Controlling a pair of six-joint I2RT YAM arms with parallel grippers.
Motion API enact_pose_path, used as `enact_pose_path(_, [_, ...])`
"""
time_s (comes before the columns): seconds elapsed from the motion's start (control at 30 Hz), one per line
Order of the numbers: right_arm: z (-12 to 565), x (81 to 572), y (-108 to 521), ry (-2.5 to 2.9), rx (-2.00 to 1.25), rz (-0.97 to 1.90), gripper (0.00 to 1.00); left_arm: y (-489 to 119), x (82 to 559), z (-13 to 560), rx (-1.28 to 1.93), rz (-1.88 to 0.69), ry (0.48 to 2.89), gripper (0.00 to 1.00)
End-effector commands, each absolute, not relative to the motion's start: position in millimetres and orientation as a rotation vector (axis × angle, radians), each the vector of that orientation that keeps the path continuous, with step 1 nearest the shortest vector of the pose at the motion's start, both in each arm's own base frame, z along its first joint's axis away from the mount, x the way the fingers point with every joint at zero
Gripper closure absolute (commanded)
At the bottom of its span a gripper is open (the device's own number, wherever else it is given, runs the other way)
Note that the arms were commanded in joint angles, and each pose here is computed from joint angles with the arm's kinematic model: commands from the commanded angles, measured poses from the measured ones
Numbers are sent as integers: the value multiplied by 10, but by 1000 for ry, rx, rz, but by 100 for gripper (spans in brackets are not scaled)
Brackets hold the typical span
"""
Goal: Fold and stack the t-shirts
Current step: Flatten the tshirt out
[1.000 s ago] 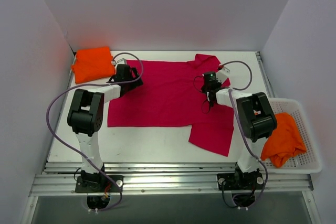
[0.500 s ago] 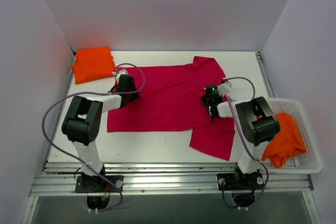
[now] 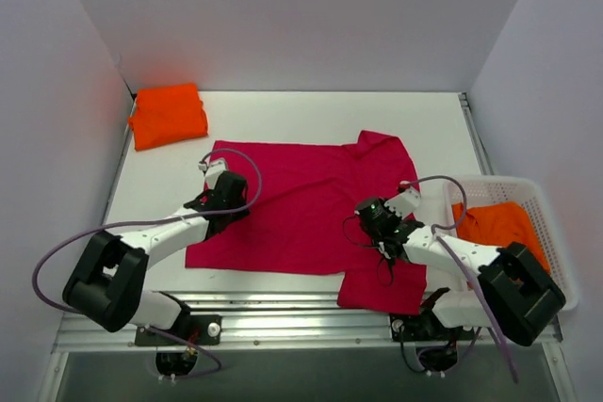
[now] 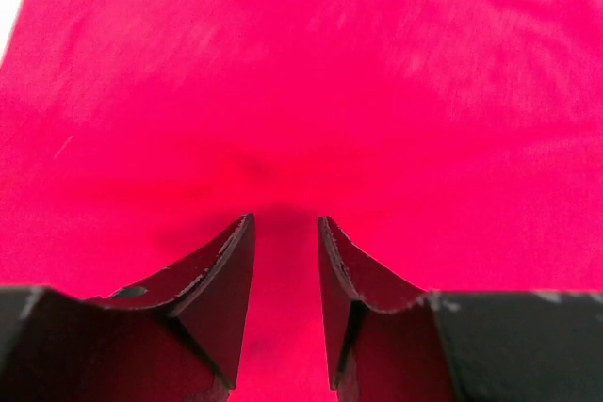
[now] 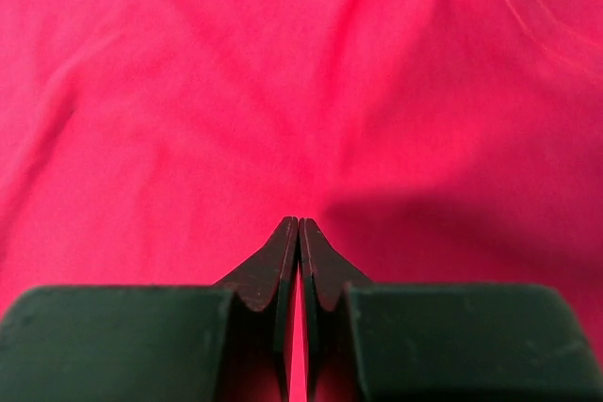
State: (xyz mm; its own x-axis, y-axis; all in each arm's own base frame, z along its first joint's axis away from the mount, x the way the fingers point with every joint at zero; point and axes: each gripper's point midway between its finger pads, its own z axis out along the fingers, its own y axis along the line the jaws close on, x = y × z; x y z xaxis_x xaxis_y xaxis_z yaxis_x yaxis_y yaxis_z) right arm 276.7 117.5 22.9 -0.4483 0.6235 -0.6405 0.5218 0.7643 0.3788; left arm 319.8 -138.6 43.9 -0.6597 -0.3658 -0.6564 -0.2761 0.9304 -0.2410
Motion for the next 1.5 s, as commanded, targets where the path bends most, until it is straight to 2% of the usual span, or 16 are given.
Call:
enact_pose_path(0.0, [424,2490,900,2052,907,54,100,-1227,3009,728,-533,-116,2246,58])
enact_pose_path(0.1, [624,2443,889,2000,912,102,100,-1184,2830,1018,-551,-149,2196,47])
enact_pose_path(0.13, [696,2424,891,1993,906,117,95,-1162,2753,1199,-560,-174,2154,25])
enact_pose_path(0.17, [768,2438,897,1977,897,126,86,-1151,2725,1306,-563,-190,2126,15])
enact_pose_path(0.23, [1025,2497,943,1935,874,165,59,-1117,2683,1521,-563,-219,2070,2])
enact_pose_path(0.27, [1130,2530,962,1914,862,175,34,-1096,2645,1688,-565,-258,2027,6])
enact_pose_path(0.33, [1441,2670,1026,1851,818,196,12,-1065,2643,1939,-548,-292,1966,6])
enact_pose_path(0.47, [1892,3031,1203,1776,707,159,2,-1102,2748,2178,-492,-301,1904,6])
enact_pose_path(0.57, [2130,3439,1391,1750,682,122,2,-1175,2944,2288,-430,-273,1856,6])
enact_pose_path(0.63, [1916,3745,1434,1832,645,41,2,-1229,3113,2304,-385,-237,1850,6])
enact_pose_path(0.67, [2049,3928,1500,1822,657,71,3,-1285,3206,2370,-376,-260,1830,6])
enact_pose_path(0.83, [1483,4547,1599,1957,618,-35,12,-1219,3806,2367,-382,-277,1867,6])
enact_pose_path(1.0, [1210,4994,1546,2010,640,-49,14,-1090,4258,2370,-394,-319,1866,6])
enact_pose_path(1.2, [832,5235,1487,2091,629,-128,20,-1009,4683,2124,-411,-376,1905,6])
enact_pose_path(1.37, [685,5234,1417,2106,639,-149,24,-964,4780,2026,-421,-393,1913,6])
enact_pose_path(1.47, [519,5215,1368,2132,653,-163,34,-961,4808,1946,-425,-396,1924,6])
